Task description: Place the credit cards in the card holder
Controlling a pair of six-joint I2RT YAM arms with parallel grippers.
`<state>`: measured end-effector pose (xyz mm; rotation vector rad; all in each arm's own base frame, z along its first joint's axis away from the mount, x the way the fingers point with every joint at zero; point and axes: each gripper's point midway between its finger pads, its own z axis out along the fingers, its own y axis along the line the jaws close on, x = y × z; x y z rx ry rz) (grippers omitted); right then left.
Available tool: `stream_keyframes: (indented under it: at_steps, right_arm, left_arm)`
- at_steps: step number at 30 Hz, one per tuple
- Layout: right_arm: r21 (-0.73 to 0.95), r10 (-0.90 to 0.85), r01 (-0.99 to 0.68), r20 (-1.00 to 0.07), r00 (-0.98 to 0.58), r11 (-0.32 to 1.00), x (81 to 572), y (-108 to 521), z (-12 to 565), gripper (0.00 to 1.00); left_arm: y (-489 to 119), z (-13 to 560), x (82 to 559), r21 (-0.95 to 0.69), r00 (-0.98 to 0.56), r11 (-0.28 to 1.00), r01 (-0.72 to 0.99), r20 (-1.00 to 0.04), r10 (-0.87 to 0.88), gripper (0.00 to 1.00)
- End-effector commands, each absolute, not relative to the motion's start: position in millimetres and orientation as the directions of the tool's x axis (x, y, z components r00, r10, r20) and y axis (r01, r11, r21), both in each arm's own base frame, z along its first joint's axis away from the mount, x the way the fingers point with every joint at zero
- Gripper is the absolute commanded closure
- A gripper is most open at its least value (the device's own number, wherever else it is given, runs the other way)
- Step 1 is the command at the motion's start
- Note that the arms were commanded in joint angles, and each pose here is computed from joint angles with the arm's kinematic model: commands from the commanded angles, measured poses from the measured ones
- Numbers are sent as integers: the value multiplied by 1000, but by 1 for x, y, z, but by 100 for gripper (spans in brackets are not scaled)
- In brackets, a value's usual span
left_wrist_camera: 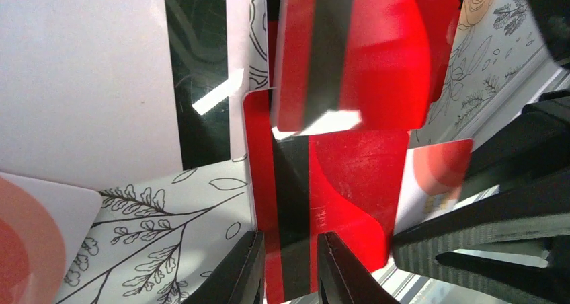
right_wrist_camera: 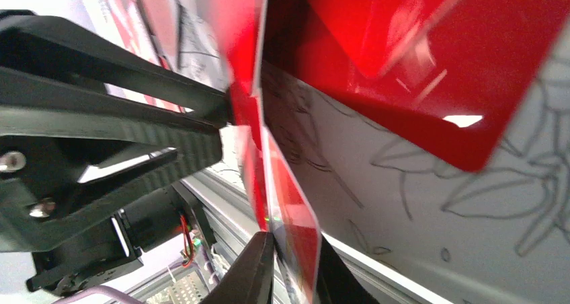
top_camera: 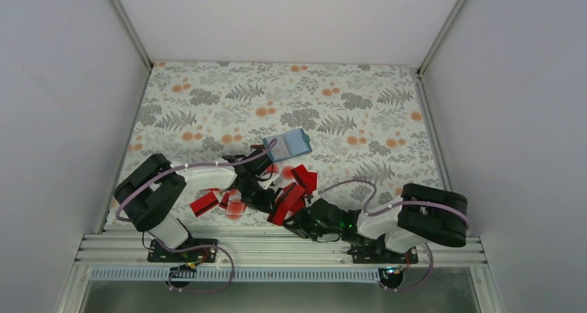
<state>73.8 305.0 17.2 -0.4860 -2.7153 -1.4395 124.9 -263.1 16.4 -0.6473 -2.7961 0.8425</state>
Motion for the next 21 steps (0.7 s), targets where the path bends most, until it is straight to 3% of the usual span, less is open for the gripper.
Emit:
stream_keyframes:
  at_steps: [1, 4, 12, 21]
  right_arm:
    - [831, 336, 242, 71, -939, 501, 95, 301, 27, 90]
    - [830, 333, 237, 67, -940, 504, 95, 299, 30, 96]
    - [803, 337, 241, 53, -940, 546, 94, 292, 38, 96]
    - [789, 437, 290, 31, -899, 541, 107, 264, 71, 96]
  left_arm:
    - [-246, -5, 111, -494, -896, 802, 335, 96, 433, 78]
    - [-247, -3, 112, -497, -897, 800, 336, 91, 433, 78]
    - [-249, 8, 122, -477, -906, 806, 352, 44, 422, 78]
    - [-246, 54, 164, -353, -917, 847, 398, -143, 372, 77]
